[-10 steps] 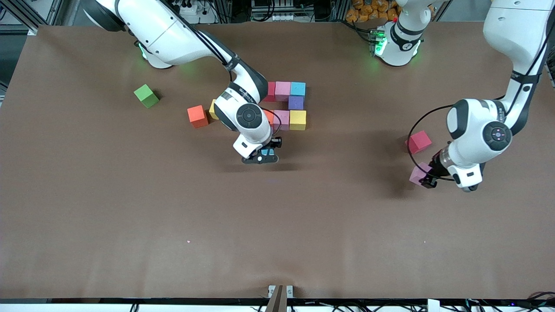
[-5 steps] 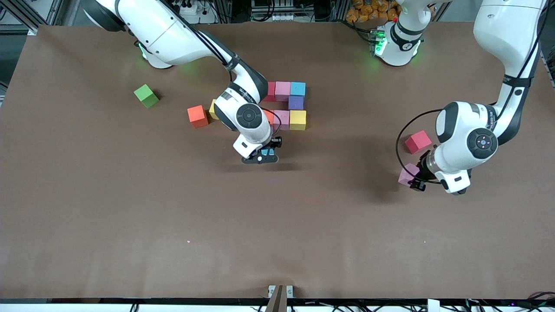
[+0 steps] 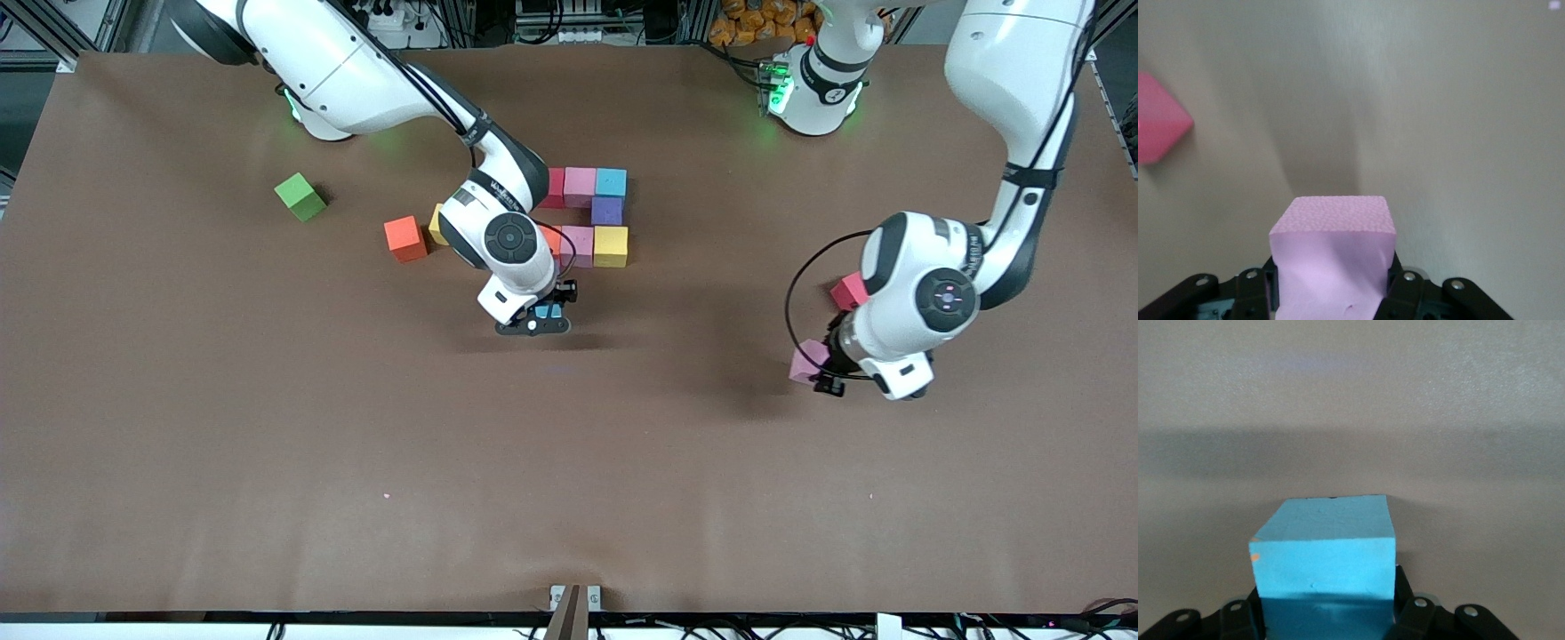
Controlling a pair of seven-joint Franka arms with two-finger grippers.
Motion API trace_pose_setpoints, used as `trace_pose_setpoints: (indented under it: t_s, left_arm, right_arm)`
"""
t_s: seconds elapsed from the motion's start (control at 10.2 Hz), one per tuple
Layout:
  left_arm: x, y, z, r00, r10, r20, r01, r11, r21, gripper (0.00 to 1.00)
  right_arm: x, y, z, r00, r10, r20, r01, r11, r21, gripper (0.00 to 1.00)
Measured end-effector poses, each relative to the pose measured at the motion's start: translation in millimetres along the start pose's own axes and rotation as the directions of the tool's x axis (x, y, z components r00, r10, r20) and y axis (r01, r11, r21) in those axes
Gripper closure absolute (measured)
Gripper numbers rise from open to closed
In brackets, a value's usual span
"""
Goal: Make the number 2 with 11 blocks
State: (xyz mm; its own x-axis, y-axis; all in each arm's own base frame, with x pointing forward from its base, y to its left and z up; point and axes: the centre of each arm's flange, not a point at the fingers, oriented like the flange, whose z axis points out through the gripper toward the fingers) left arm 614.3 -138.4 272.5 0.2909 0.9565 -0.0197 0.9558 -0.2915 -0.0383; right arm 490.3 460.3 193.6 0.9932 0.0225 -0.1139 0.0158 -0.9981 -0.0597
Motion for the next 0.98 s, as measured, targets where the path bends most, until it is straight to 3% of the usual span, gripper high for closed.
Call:
trace_pose_setpoints:
  t_s: [0.29,0.59,0.78,0.98]
  left_arm:
    - [-47,10,-10,1.000,-0.030,-0.002,0.030,0.999,-0.025,0.44]
    - [-69,17,-19,0.999,-0.051,0.001,0.051,0.998,-0.047,0.44]
    - [-81,23,-21,0.998,-0.069,0.006,0.069,0.996,-0.057,0.44]
    - [-102,32,-14,0.995,-0.097,0.017,0.098,0.994,-0.057,0.44]
  right_arm:
    - [1,-3,-6,1.000,0.003,-0.009,-0.003,1.000,0.015,0.24]
    - [3,-7,-28,0.999,-0.011,-0.038,0.012,0.999,0.030,0.00]
    - [7,0,-51,0.997,-0.061,-0.040,0.062,0.998,0.009,0.00]
    - [19,30,-84,0.989,-0.147,-0.003,0.146,0.988,-0.047,0.00]
